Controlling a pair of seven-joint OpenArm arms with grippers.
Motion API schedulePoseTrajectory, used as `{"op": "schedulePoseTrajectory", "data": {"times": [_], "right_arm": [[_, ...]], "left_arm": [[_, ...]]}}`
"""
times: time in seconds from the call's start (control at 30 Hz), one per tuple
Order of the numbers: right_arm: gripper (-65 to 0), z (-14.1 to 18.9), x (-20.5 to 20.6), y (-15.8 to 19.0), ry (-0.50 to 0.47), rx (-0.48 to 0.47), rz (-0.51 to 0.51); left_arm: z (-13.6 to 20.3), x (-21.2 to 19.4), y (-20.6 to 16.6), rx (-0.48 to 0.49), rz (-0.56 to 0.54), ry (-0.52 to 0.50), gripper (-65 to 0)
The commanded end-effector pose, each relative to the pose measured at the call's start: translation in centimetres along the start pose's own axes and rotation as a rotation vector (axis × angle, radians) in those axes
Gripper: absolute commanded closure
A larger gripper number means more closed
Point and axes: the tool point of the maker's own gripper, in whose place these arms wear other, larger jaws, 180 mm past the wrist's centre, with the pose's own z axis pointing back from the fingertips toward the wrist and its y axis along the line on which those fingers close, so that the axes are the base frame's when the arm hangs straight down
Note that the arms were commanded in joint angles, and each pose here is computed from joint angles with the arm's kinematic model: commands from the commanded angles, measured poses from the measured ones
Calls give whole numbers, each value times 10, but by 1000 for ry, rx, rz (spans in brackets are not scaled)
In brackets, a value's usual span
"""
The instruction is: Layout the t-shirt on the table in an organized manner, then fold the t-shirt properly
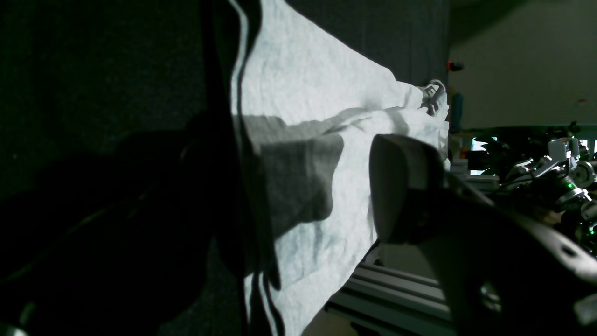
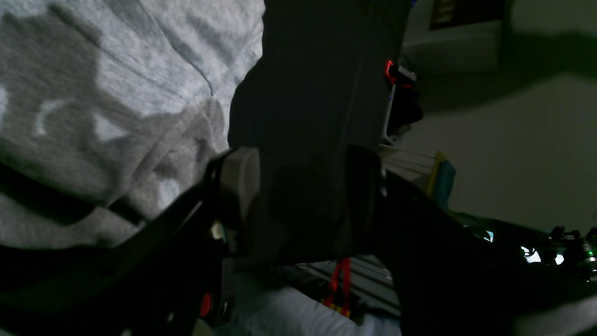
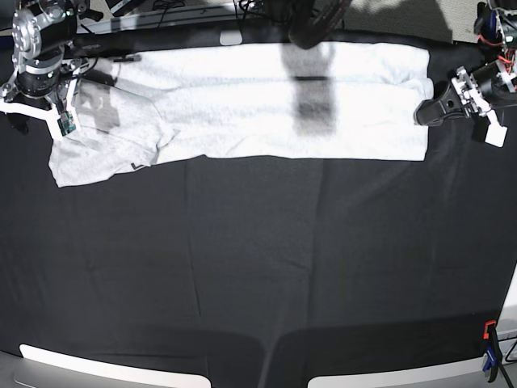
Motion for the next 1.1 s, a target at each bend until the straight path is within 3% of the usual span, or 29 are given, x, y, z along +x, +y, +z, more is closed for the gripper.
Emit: {"op": "schedulePoseTrajectory", "data": {"times": [0.0,0.3,0.43,0.73,0.9,1.07], "right_arm": [[-293,2,6,-12,-24,-41,3],[-293,2,7,-12,-34,-41,3],[-293,2,9,-12,-41,-41,4],[-293,2,9,-12,-42,-41,4],[-293,2,9,-12,-42,-42,4],[-293,2,9,-12,-42,-42,4]], "left_arm": [[6,-19,11,60,0,100,-446],[4,-7,3,25,-7,63,-446],[4,2,-7,21,-67,58,-446],[7,22,-29,128,-334,125,-446],[-1,18,-38,97,-346,133,-442],[-27,-13,-45,52,-361,257,-442]]}}
